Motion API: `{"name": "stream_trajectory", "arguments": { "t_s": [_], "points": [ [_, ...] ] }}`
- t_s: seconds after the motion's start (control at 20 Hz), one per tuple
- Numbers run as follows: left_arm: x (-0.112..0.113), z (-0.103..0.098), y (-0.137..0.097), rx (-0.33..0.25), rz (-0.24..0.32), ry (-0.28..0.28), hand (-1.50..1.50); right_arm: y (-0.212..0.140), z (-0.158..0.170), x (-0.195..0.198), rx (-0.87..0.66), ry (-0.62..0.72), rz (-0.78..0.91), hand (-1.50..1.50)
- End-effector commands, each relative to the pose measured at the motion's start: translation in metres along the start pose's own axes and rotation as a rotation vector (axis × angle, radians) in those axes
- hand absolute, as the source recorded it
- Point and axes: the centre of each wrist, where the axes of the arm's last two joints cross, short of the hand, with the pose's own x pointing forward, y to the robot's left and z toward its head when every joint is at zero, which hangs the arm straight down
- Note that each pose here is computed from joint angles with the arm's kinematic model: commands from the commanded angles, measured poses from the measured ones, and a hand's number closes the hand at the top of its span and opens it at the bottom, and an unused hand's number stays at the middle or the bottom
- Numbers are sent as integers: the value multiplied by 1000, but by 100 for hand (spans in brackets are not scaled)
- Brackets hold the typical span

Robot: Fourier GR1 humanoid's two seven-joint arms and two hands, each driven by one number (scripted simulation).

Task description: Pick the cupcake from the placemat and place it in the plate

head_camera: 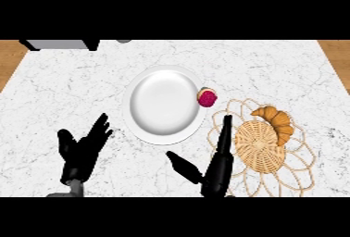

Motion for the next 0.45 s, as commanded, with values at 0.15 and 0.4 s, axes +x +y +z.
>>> {"name": "stream_trajectory", "arguments": {
  "t_s": [0.15,0.4],
  "points": [
    [-18,0,9,7,6,17,0,-23,31,-10,23,16,73,-150],
    [8,-5,4,8,2,14,0,-16,67,-6,51,30,66,-150]
  ]
}}
